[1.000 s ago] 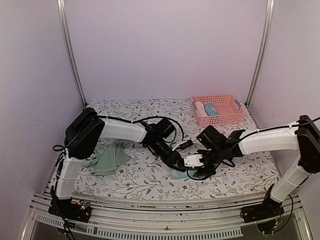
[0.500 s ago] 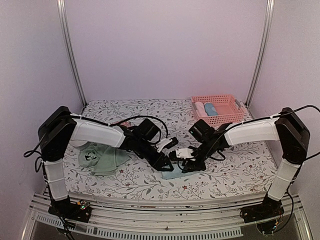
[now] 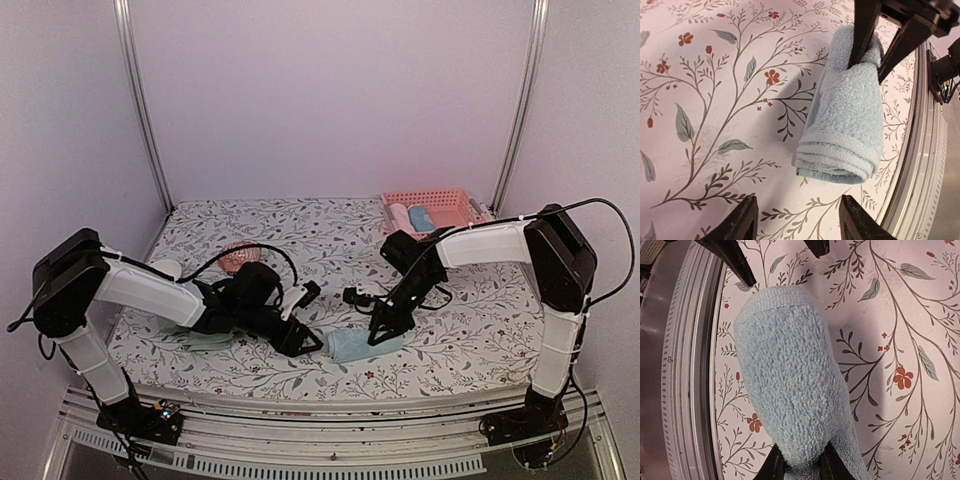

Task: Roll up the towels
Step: Roll the towel at the center of the board.

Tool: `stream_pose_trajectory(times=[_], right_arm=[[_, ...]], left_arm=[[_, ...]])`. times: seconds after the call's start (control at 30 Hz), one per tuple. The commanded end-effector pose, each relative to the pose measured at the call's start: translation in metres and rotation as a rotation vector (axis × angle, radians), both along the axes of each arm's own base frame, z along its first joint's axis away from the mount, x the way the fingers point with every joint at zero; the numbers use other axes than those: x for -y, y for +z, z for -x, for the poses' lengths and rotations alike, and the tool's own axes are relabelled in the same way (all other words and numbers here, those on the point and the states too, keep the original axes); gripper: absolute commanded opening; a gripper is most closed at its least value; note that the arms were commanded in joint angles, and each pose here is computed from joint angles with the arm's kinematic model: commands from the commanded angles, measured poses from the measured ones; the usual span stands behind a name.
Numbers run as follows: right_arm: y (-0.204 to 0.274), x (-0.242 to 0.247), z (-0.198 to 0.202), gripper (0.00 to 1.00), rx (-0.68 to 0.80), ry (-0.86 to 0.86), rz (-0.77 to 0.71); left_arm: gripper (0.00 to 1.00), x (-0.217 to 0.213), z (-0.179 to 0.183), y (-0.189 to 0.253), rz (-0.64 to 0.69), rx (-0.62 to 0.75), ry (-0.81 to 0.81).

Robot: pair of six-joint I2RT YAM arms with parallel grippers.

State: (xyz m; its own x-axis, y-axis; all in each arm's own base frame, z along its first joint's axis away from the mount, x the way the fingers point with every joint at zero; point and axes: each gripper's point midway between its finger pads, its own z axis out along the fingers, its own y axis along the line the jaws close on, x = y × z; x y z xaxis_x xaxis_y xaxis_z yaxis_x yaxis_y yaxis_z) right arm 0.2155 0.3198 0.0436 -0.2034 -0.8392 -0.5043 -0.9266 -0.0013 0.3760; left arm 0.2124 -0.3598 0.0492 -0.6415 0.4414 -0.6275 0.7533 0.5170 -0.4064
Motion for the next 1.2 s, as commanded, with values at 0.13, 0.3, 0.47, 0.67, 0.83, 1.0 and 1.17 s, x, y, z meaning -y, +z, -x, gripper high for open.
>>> stream_pose_trajectory(times=[0.13,0.3,0.47,0.67,0.83,1.0,1.17], right_arm=[[-0.020,0.017,0.015,0.20,-0.166,-0.054,0.135],[-0.017,0.015,0.008,0.20,-0.203,-0.094,0.120],[-0.011,0.014,0.006,0.20,-0.232,-0.108,0.087],[-0.016,0.020,-0.001,0.21,-0.225,-0.135,0.097],[-0.003,0.022,-0.007,0.43,-0.152,-0.140,0.061],[0.003,0.023,-0.011,0.57,-0.049,-0.121,0.047],[-0.017,0.024,0.001,0.61,0.060,-0.053,0.120]], left_arm=[[0.63,0.034,0.002,0.016,0.115,0.042,-0.052],[0.64,0.050,0.001,0.020,0.151,0.024,-0.081],[0.64,0.059,-0.012,0.007,0.134,-0.006,-0.038],[0.45,0.070,-0.012,-0.006,0.130,-0.060,-0.061],[0.28,0.065,-0.014,-0.011,0.130,-0.093,-0.054],[0.25,0.062,-0.012,-0.027,0.116,-0.139,-0.054],[0.23,0.062,-0.013,-0.033,0.116,-0.170,-0.048]])
